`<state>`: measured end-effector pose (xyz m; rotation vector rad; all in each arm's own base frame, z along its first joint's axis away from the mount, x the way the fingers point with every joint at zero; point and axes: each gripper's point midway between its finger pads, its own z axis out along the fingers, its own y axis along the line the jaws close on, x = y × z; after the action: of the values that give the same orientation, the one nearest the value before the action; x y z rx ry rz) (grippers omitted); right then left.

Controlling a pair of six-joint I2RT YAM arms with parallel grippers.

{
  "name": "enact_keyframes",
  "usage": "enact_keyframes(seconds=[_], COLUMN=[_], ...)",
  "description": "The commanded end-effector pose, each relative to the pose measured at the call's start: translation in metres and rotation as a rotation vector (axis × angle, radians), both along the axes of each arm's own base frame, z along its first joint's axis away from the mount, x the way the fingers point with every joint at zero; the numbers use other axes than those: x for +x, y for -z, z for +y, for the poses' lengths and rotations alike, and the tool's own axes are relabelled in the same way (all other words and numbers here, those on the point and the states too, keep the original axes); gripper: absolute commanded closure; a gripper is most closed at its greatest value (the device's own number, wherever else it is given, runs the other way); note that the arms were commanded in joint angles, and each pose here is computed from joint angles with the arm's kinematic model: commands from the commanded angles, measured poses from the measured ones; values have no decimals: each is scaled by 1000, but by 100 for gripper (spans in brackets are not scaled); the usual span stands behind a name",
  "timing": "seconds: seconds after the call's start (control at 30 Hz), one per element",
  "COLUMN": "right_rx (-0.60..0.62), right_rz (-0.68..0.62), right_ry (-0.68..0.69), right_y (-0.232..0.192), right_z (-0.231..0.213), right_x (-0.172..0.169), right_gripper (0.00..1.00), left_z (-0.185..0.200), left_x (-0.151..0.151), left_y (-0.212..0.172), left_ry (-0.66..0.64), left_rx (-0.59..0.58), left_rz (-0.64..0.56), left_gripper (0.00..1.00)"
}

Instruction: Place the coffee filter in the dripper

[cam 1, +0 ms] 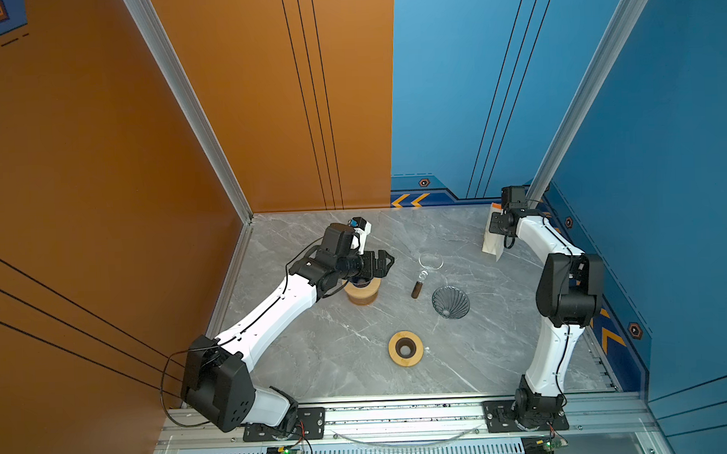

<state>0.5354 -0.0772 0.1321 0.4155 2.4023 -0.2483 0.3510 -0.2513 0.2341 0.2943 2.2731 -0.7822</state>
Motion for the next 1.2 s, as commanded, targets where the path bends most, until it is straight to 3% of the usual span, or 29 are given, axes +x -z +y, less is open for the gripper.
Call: enact_keyframes(seconds=[0.0, 0.27, 0.87, 1.17], right_rx=[24, 33, 71, 78], right_rz=[8, -6, -50, 25], right_ry=[16, 12, -28, -15], right_y=[-4, -13, -53, -24], right_z=[4, 7, 19, 2], right_x=[-9, -13, -48, -69], right_gripper=[95, 85, 77, 77], left_z=[-2, -2, -5, -8], left_x=[-1, -1, -4, -8], left_y=[-7, -5, -14, -26], left_ry=[6, 4, 24, 36], left_rx=[-13, -11, -17, 13], left_rz=[1, 4, -23, -88], left_gripper=[2, 2, 2, 2])
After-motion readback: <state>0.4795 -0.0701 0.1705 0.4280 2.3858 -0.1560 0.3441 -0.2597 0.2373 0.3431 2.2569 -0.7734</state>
